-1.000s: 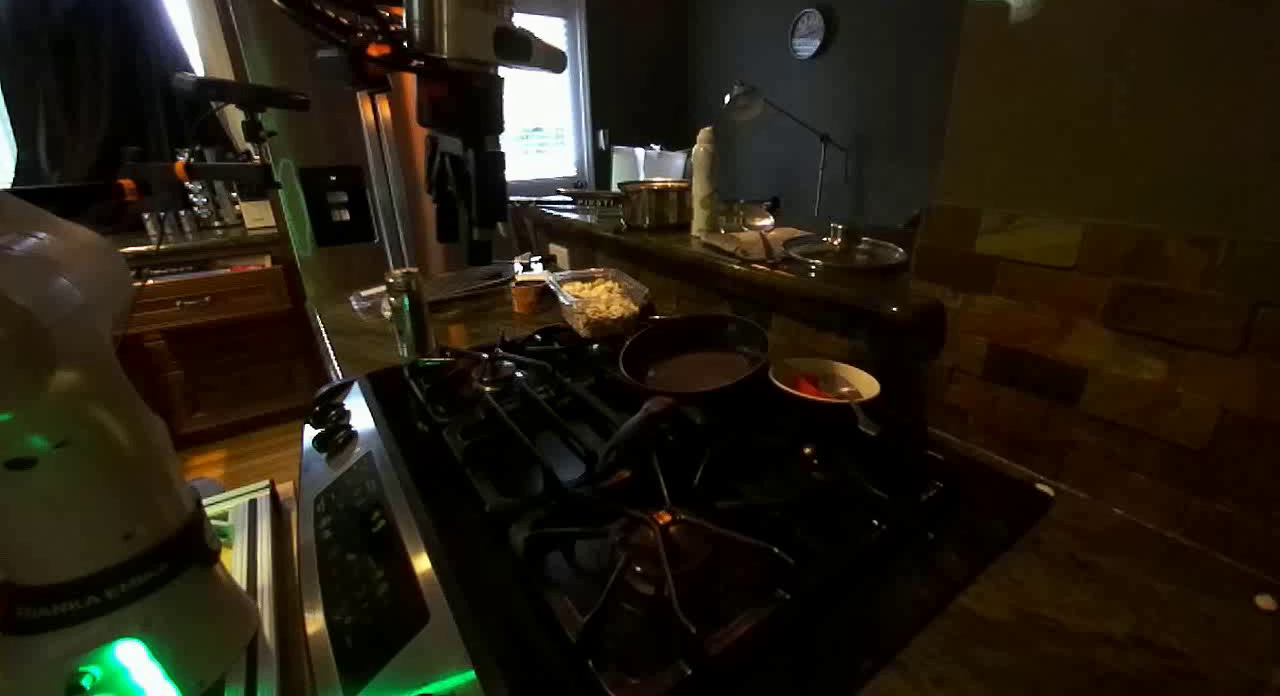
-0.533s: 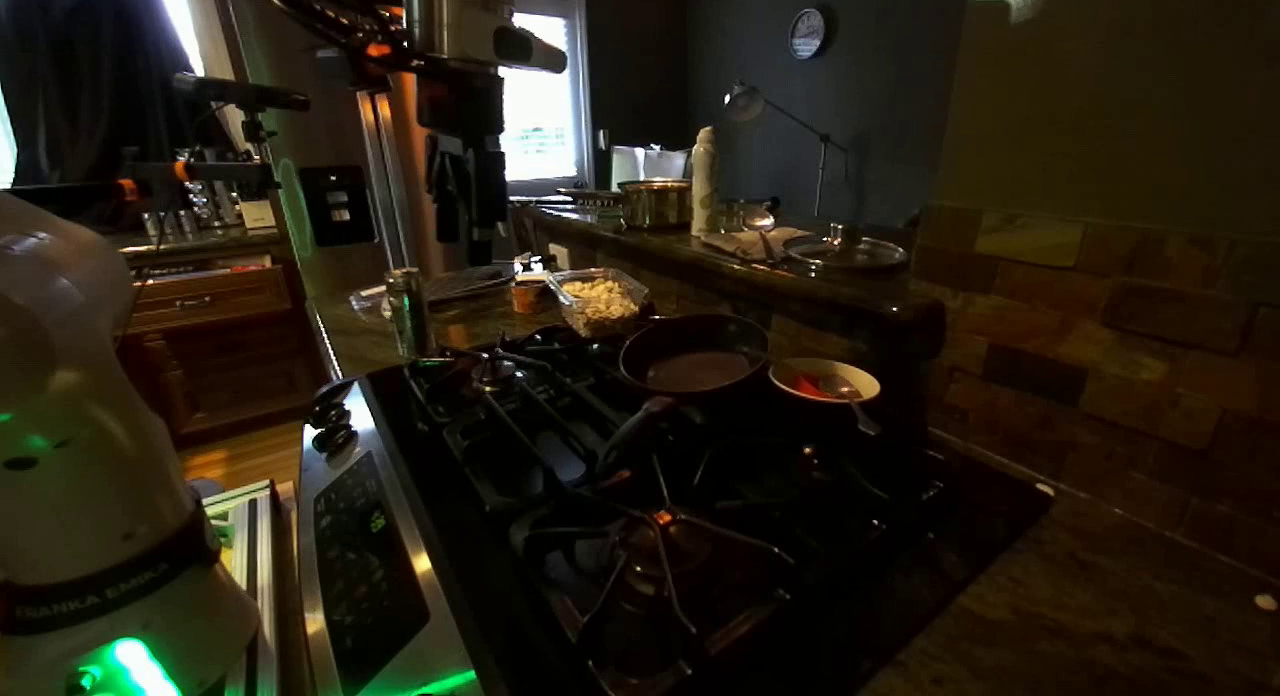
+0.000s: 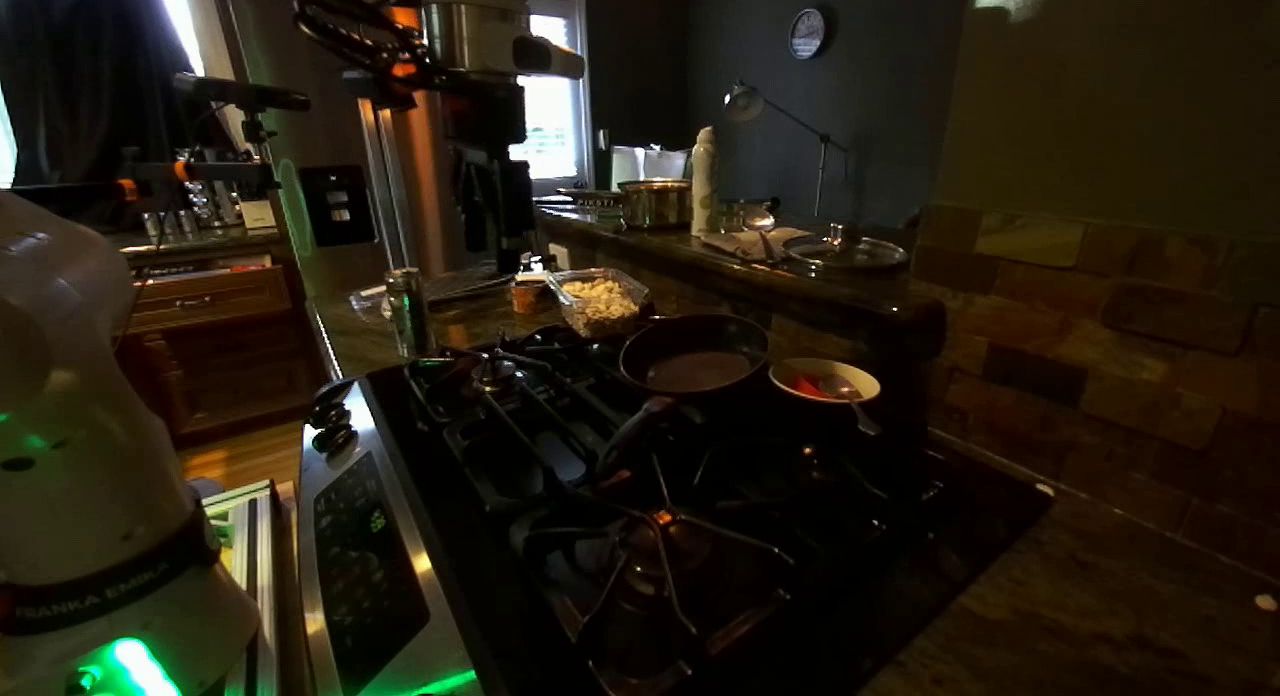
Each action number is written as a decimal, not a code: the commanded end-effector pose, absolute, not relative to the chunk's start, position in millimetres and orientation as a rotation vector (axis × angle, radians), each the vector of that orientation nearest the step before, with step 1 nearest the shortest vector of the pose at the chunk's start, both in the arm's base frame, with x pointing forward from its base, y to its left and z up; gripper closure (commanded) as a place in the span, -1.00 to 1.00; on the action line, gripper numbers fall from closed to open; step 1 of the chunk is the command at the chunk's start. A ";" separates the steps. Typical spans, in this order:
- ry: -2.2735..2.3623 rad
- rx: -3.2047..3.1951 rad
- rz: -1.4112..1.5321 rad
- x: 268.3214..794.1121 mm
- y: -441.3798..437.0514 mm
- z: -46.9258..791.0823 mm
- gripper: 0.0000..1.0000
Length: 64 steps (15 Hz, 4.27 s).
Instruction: Remove the pan from the stove and put it on the counter
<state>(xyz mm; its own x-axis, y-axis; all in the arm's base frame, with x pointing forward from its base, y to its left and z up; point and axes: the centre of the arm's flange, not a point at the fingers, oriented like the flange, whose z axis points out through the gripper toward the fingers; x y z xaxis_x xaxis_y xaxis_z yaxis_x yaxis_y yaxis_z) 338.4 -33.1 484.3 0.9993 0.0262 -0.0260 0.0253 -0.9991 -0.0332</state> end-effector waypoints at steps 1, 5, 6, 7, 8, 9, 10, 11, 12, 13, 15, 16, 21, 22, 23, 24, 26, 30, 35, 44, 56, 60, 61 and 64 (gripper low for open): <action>-0.092 -3.157 -0.028 374.7 -56.7 433.6 -1.00; -0.188 -3.142 -0.007 402.6 -81.2 388.1 -1.00; -0.245 -3.088 0.050 408.6 -88.5 377.4 -1.00; -0.166 -3.136 -0.014 387.6 -72.4 398.8 -1.00; -0.194 -3.120 0.023 390.9 -78.8 387.7 -1.00; -0.209 -3.111 0.047 393.9 -83.9 380.3 -1.00; -0.214 -3.108 0.060 396.3 -86.5 376.6 -1.00; -0.219 -3.107 0.063 398.3 -87.1 376.2 -1.00; -0.274 -3.105 -0.015 402.1 -86.4 374.2 -1.00; -0.369 -3.103 -0.071 406.9 -86.2 368.3 -1.00; -0.492 -3.147 -0.134 415.8 -89.5 359.3 -1.00; -0.541 -3.147 -0.172 420.2 -92.1 354.5 -1.00; -0.607 -3.099 -0.283 433.3 -98.6 327.4 -1.00; -0.597 -3.087 -0.306 434.6 -98.4 322.8 -1.00; -0.592 -3.083 -0.318 437.0 -97.7 316.5 -1.00; -0.589 -3.075 -0.321 438.4 -96.9 311.1 -1.00; -0.577 -3.063 -0.319 438.6 -94.1 302.0 -1.00; -0.541 -3.056 -0.333 440.1 -93.8 287.3 -0.89; -0.517 -3.077 -0.348 441.7 -96.4 284.4 -0.17; -0.517 -3.069 -0.405 436.8 -85.9 310.8 0.56; -0.452 -2.983 -0.593 402.4 -91.6 410.2 0.56; -0.409 -2.943 -0.691 392.7 -96.7 424.4 0.56; -0.404 -2.942 -0.691 391.0 -96.5 424.1 0.56; -0.396 -2.954 -0.643 390.3 -93.9 417.2 0.56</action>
